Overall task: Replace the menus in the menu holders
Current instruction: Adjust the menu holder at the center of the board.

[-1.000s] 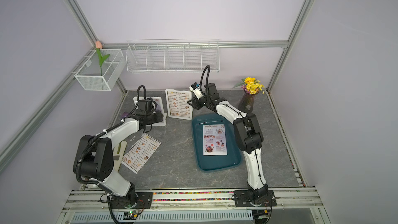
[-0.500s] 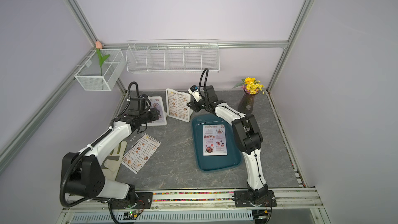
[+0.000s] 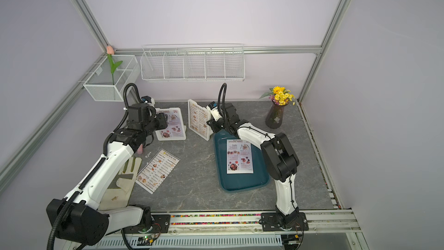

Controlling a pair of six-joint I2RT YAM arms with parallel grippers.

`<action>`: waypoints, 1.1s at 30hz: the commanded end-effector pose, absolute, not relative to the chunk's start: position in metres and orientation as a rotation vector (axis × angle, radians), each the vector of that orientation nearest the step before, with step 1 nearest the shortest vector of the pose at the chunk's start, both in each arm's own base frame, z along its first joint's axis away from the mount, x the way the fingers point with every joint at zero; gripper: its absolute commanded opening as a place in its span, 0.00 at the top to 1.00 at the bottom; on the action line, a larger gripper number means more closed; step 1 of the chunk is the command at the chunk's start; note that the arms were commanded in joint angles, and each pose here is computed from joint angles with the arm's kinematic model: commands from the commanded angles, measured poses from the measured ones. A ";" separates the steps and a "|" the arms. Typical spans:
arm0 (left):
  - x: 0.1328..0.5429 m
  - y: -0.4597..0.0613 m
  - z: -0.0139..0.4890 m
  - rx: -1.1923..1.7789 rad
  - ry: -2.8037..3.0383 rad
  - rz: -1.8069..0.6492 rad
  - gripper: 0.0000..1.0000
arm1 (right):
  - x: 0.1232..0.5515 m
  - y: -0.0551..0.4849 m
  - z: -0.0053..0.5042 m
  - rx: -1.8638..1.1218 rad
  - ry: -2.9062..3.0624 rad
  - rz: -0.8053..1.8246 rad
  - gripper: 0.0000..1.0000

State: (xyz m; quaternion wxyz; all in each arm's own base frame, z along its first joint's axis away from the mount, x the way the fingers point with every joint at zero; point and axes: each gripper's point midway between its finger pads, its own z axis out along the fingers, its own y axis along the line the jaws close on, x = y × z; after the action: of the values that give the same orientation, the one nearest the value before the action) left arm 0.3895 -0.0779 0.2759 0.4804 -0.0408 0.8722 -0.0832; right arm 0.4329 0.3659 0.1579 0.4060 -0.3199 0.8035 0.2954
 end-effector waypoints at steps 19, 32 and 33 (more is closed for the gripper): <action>0.375 -0.078 0.304 -0.050 2.081 -0.230 0.49 | 0.333 0.360 0.177 -0.556 2.126 0.538 0.87; 0.374 -0.089 0.295 -0.024 2.101 -0.261 0.49 | 0.283 0.355 0.161 -0.552 2.221 0.532 0.78; 0.373 -0.090 0.294 -0.022 2.103 -0.266 0.49 | 0.282 0.353 0.162 -0.555 2.223 0.528 0.77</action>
State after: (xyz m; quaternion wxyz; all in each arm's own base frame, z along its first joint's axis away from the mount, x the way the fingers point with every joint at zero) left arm 0.3766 -0.0855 0.2922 0.4883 -0.0154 0.8666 -0.1014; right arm 0.2861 0.3636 0.1600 0.3878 -0.2341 0.8651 0.2156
